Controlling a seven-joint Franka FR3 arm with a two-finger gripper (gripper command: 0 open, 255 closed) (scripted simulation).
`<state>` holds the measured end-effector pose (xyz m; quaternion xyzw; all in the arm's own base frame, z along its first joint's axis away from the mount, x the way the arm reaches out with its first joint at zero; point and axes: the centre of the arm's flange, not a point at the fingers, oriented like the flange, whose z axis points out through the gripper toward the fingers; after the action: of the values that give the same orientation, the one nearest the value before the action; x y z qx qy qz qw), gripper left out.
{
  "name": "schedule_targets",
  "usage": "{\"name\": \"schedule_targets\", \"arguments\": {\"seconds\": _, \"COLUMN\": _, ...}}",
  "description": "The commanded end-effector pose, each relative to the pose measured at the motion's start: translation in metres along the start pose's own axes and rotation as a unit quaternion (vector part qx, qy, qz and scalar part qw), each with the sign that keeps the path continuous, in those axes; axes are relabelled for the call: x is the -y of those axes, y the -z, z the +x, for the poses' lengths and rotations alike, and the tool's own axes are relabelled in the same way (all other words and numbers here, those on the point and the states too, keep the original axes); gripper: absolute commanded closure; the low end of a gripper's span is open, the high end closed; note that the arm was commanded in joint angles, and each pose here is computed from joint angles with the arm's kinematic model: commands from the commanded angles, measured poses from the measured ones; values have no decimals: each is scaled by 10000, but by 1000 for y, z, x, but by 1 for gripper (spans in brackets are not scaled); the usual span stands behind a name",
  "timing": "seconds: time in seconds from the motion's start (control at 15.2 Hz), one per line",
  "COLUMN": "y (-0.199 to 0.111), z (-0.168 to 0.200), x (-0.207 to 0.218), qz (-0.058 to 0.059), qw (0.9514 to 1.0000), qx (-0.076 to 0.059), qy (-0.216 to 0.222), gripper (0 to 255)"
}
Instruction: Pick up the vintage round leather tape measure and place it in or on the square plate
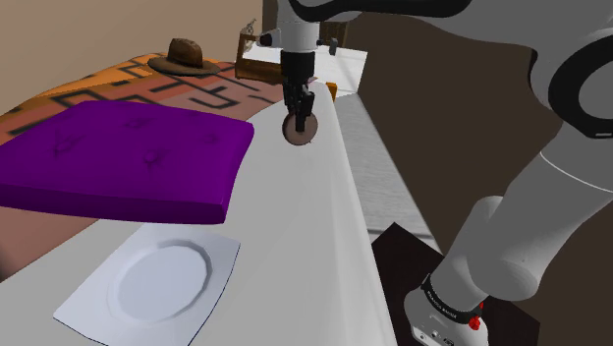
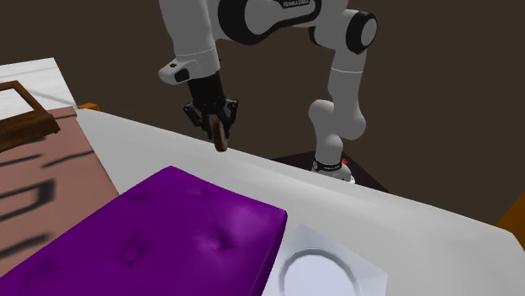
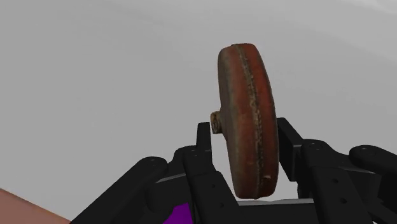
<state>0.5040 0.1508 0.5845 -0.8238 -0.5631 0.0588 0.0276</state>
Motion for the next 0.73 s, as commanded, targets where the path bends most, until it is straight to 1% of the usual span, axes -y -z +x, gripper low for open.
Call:
{"name": "schedule_targets", "arguments": {"seconds": 0.0, "y": 0, "z": 19, "x": 17, "qz": 0, "qw": 10000, "qx": 1, "qy": -6, "gripper": 255}}
{"name": "schedule_targets", "arguments": {"seconds": 0.66, "y": 1, "z": 125, "x": 96, "qz": 0, "qw": 10000, "qx": 1, "qy": -6, "gripper": 255}}
